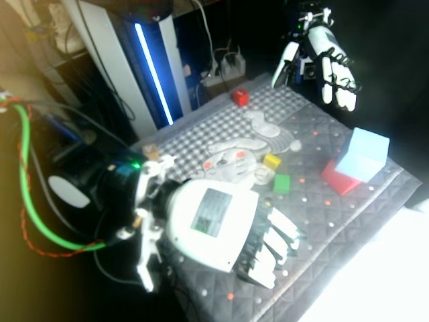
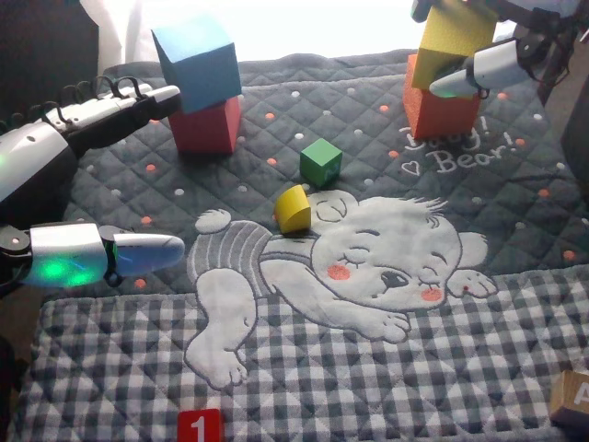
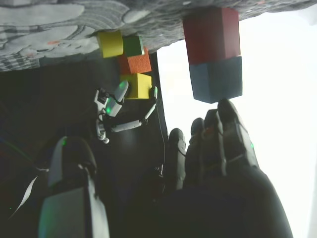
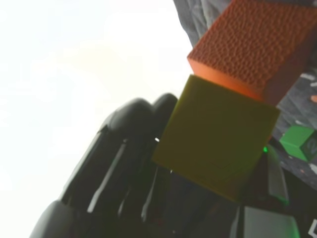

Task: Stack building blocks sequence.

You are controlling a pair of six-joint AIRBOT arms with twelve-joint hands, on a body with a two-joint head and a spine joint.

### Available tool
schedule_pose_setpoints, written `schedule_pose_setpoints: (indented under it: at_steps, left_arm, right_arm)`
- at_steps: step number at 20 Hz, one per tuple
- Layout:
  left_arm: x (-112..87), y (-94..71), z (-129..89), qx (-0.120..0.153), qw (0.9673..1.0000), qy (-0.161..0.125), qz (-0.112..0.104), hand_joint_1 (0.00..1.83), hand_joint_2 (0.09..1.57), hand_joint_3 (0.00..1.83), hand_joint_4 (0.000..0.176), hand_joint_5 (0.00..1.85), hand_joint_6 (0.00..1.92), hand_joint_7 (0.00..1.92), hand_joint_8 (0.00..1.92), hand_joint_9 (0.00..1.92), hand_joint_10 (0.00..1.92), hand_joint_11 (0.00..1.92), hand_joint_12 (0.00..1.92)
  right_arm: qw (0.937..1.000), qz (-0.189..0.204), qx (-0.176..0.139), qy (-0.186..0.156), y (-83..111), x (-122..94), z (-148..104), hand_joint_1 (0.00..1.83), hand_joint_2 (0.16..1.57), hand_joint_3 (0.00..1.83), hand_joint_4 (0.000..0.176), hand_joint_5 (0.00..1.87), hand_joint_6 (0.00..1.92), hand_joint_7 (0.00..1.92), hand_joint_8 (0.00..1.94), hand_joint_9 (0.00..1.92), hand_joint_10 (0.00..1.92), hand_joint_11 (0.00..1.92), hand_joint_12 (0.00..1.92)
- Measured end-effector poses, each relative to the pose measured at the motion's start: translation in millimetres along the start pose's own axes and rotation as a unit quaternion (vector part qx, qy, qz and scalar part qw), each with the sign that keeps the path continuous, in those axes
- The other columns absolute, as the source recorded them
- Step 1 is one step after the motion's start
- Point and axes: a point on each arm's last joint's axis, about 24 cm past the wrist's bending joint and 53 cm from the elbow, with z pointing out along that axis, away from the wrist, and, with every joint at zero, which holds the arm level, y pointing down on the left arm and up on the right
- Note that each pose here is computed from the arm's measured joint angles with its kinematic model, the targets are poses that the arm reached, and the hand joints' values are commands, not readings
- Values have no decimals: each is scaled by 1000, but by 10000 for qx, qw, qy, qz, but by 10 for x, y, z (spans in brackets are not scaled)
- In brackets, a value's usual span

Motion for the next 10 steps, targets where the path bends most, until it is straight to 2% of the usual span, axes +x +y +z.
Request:
schedule_pose_setpoints:
  at_steps: [1,2,3,4,5,6,7,8,9,10]
  left_arm:
    - [0,0,0,0,10000,0,0,707,966,0,101,188,2,111,3,69,3,0,357]
    - [-1,-1,1,1,10000,-1,0,696,968,0,102,196,2,123,3,87,6,0,422]
    - [-5,3,3,1,10000,-6,0,687,974,1,105,202,2,131,3,101,7,0,483]
    - [-5,16,10,6,10000,-4,6,684,976,1,99,215,3,143,3,115,7,0,521]
    - [-2,22,11,-4,10000,-2,-6,677,979,1,102,217,2,143,2,111,4,0,523]
    - [-2,22,11,-5,10000,-3,-13,685,979,1,98,222,3,145,2,110,3,0,518]
    - [-4,22,11,-5,10000,-6,-23,694,981,1,99,230,3,148,1,114,2,0,498]
    - [-7,28,13,-10,10000,-3,-50,702,988,2,94,247,4,153,1,124,4,0,520]
    - [-11,32,14,-9,10000,-3,-70,704,994,4,91,251,4,155,2,126,4,0,525]
    - [-11,34,14,-12,10000,-6,-83,708,998,2,104,251,2,151,0,119,1,0,503]
  right_arm:
    - [10000,2,0,0,0,0,0,1355,1079,0,0,811,150,1041,915,1161,433,925,1112]
    - [10000,0,-1,1,0,0,0,1051,1071,0,0,652,29,804,450,980,358,699,1263]
    - [10000,0,2,3,-1,2,0,962,1071,0,0,539,5,702,217,836,288,496,1388]
    - [10000,2,8,13,-3,7,0,916,1057,0,30,390,0,598,68,692,162,311,1376]
    - [10000,-2,16,31,-4,19,3,870,1059,0,43,303,0,542,17,631,90,220,1310]
    - [10000,2,22,45,-3,31,5,842,1054,0,54,235,0,492,3,586,56,157,1275]
    - [10000,7,31,64,-3,43,5,826,1051,0,58,136,0,417,0,521,20,112,1283]
    - [10000,0,22,77,6,53,6,812,1056,1,70,48,0,308,0,375,3,22,1160]
    - [10000,-5,15,83,12,60,8,804,1061,2,69,9,0,256,2,286,9,4,982]
    - [10000,-3,15,85,12,63,8,805,1053,0,74,1,0,207,4,245,5,0,862]
